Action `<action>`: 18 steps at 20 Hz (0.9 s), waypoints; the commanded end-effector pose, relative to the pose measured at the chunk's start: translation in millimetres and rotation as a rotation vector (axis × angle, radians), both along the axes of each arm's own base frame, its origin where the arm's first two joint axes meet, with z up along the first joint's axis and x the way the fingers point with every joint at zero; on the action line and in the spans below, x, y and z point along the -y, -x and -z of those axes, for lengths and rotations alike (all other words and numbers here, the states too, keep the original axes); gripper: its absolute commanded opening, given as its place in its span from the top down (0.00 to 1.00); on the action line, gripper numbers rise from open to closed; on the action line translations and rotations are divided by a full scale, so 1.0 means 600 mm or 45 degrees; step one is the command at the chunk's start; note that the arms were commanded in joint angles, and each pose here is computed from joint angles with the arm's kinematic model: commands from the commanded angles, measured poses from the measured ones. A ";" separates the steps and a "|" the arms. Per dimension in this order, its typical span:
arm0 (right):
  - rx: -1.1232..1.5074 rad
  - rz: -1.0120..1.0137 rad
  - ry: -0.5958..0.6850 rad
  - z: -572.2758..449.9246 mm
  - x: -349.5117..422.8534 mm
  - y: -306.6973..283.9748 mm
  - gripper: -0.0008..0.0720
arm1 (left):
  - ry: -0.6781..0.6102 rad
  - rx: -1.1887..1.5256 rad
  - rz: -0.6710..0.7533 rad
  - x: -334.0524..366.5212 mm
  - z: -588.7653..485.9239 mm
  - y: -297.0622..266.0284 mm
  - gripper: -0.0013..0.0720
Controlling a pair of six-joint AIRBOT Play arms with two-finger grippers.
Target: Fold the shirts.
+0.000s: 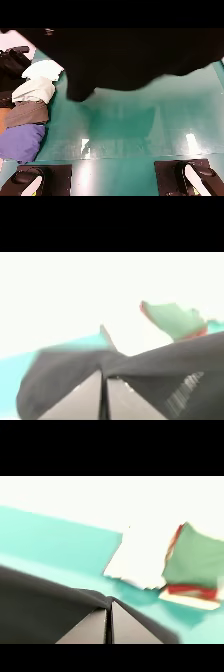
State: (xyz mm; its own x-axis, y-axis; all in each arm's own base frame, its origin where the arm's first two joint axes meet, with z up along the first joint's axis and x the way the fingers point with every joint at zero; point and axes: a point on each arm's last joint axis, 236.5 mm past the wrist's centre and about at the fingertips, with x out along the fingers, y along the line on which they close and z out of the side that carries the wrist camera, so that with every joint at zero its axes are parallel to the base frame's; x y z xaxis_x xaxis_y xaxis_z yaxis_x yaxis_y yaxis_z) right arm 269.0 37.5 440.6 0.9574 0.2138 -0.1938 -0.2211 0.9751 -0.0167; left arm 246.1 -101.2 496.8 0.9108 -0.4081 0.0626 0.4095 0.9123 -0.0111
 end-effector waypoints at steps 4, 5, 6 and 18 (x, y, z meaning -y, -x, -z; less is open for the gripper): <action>-0.054 0.133 0.002 -0.021 0.043 0.013 0.97 | 0.010 0.164 -0.052 -0.023 -0.063 0.054 0.95; -0.138 0.125 -0.041 0.007 0.049 -0.008 0.97 | -0.012 0.094 -0.056 -0.019 -0.041 0.018 0.95; -0.243 0.127 -0.091 0.045 0.060 -0.033 0.97 | -0.036 0.001 -0.049 -0.010 -0.009 -0.025 0.95; -1.282 0.056 -0.280 0.645 0.029 -0.259 0.97 | -0.318 -1.457 0.070 0.067 0.725 -0.413 0.95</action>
State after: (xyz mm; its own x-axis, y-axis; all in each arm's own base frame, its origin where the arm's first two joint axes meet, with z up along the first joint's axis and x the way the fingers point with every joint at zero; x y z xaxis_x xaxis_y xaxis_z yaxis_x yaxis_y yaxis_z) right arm 403.5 2.7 110.3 0.4449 0.2975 -0.8447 -0.0066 0.9443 0.3291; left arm 484.6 -137.2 147.5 0.5296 -0.3474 -0.7739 0.3475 0.9211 -0.1756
